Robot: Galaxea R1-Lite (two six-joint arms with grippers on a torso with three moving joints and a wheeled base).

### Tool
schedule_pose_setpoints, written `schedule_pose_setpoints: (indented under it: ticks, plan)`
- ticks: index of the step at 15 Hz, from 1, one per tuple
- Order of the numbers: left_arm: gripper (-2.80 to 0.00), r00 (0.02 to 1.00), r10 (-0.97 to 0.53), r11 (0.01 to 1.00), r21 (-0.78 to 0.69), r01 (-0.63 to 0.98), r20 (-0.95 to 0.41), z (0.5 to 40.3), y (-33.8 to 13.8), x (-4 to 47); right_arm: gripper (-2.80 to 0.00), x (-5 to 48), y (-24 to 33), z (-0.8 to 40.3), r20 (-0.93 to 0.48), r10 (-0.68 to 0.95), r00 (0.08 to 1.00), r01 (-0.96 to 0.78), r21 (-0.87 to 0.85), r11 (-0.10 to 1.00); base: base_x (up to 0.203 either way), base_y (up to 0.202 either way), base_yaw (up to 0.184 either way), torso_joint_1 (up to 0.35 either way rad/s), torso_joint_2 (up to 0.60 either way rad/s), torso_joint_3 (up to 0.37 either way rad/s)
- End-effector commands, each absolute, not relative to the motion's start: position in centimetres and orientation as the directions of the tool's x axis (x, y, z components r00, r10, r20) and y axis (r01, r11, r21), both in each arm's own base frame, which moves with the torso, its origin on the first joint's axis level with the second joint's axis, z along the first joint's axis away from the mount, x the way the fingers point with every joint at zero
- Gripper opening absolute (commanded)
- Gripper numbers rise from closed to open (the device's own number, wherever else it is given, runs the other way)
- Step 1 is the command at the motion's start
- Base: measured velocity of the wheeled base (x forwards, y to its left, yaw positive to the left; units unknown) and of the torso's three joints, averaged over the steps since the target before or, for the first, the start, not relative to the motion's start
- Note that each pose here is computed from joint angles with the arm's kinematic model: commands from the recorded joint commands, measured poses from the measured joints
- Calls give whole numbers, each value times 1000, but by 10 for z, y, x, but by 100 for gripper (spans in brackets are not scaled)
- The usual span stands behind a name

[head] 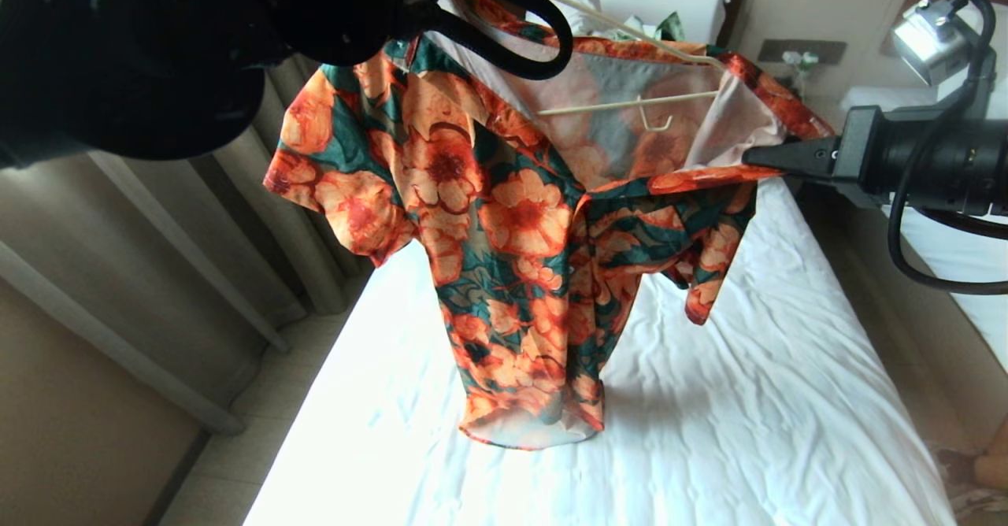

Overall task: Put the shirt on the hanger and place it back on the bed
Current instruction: Take the clothes hanger out of the clothes

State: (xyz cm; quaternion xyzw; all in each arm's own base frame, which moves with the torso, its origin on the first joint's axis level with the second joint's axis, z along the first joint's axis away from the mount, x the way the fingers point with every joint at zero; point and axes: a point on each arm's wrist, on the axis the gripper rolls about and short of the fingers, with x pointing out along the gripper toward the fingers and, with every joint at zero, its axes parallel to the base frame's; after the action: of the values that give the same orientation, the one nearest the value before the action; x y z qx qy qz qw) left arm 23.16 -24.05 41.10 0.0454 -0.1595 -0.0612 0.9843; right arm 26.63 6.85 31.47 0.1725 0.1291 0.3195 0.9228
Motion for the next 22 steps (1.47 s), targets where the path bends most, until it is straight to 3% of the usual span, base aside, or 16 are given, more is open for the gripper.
schedule_pose_setpoints:
  ticks: [1, 5, 9, 15, 16, 18, 22]
  plan:
    - [-280, 942, -132, 989, 109, 103, 309, 411, -241, 231, 0, 269, 72, 314, -129, 643, 755, -553, 403, 729, 0, 0, 0, 0, 0, 0]
    - [-280, 945, -149, 986, 110, 121, 290, 403, -250, 235, 0, 267, 70, 311, -149, 632, 760, -535, 407, 740, 0, 0, 0, 0, 0, 0]
    - [-280, 950, -177, 981, 126, 149, 257, 384, -276, 247, 0, 268, 45, 282, -317, 559, 766, -428, 397, 812, 0, 0, 0, 0, 0, 0]
    - [-280, 948, -176, 982, 117, 150, 264, 385, -278, 248, 0, 236, 9, 285, -399, 463, 792, -324, 368, 871, 0, 0, 0, 0, 0, 0]
    - [-280, 949, -179, 981, 118, 152, 261, 384, -279, 248, -280, 233, 6, 286, -388, 467, 794, -332, 366, 869, 0, 0, 0, 0, 0, 0]
    - [-280, 949, -180, 982, 103, 158, 258, 383, -280, 248, -280, 225, 2, 292, -360, 484, 797, -355, 370, 859, 0, 0, 0, 0, 0, 0]
    - [-280, 955, -200, 972, -82, 222, 218, 375, -283, 252, -280, 221, -1, 297, -345, 476, 809, -351, 366, 862, 0, 0, 0, 0, 0, 0]
